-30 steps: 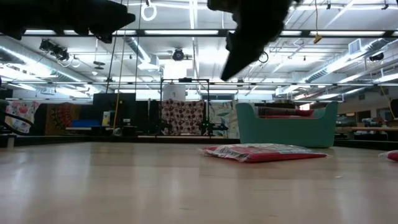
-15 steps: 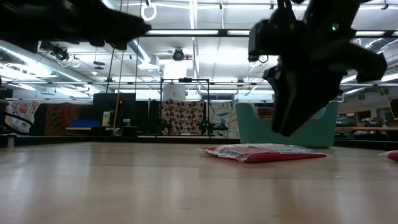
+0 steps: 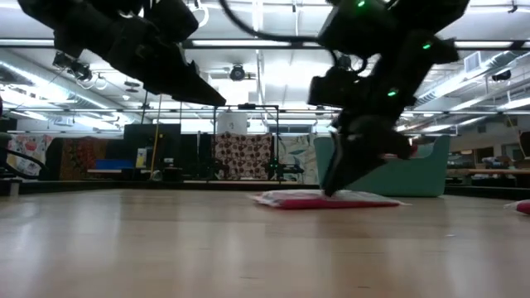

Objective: Sort popcorn bags into baskets
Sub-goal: Put the red popcorn bag into the green bin

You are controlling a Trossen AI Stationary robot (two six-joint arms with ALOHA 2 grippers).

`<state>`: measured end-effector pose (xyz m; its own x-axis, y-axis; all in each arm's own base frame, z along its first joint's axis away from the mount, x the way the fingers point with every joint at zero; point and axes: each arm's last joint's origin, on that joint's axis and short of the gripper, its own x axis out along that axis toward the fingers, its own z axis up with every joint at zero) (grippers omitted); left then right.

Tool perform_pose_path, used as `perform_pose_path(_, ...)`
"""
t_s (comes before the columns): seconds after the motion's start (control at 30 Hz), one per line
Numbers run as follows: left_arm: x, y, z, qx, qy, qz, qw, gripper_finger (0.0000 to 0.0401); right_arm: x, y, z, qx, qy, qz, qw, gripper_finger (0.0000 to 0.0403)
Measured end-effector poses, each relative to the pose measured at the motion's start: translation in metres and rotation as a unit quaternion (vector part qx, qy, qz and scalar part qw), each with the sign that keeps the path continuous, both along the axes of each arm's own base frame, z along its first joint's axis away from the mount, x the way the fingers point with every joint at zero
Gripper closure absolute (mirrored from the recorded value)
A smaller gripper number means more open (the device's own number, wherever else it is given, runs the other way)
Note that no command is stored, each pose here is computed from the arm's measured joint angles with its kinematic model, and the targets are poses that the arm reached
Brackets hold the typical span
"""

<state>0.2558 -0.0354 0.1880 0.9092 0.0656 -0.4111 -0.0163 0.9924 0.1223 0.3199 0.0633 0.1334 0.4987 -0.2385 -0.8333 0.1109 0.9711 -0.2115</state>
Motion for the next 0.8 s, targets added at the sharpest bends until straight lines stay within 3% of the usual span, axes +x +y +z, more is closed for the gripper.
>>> perform_pose_path(0.17, 0.001, 0.001, 0.001, 0.002, 0.015, 0.003, 1.000, 0.0257, 0.010, -0.023, 0.007, -0.050, -0.034, -0.046, 0.997, 0.0265)
perform_pose_path(0.3, 0.003, 0.001, -0.003, -0.010, 0.021, 0.010, 1.000, 0.0257, 0.016, -0.021, 0.015, -0.076, -0.051, -0.058, 0.994, 0.0268)
perform_pose_path(0.57, 0.021, -0.006, -0.018, -0.024, 0.061, 0.013, 0.998, 0.0257, -0.003, 0.016, 0.018, -0.136, -0.041, -0.070, 0.987, 0.0275)
perform_pose_path(0.8, 0.052, -0.012, -0.029, 0.006, 0.127, 0.000, 0.992, 0.0255, -0.034, 0.053, 0.024, -0.175, -0.050, -0.085, 0.980, 0.0275)
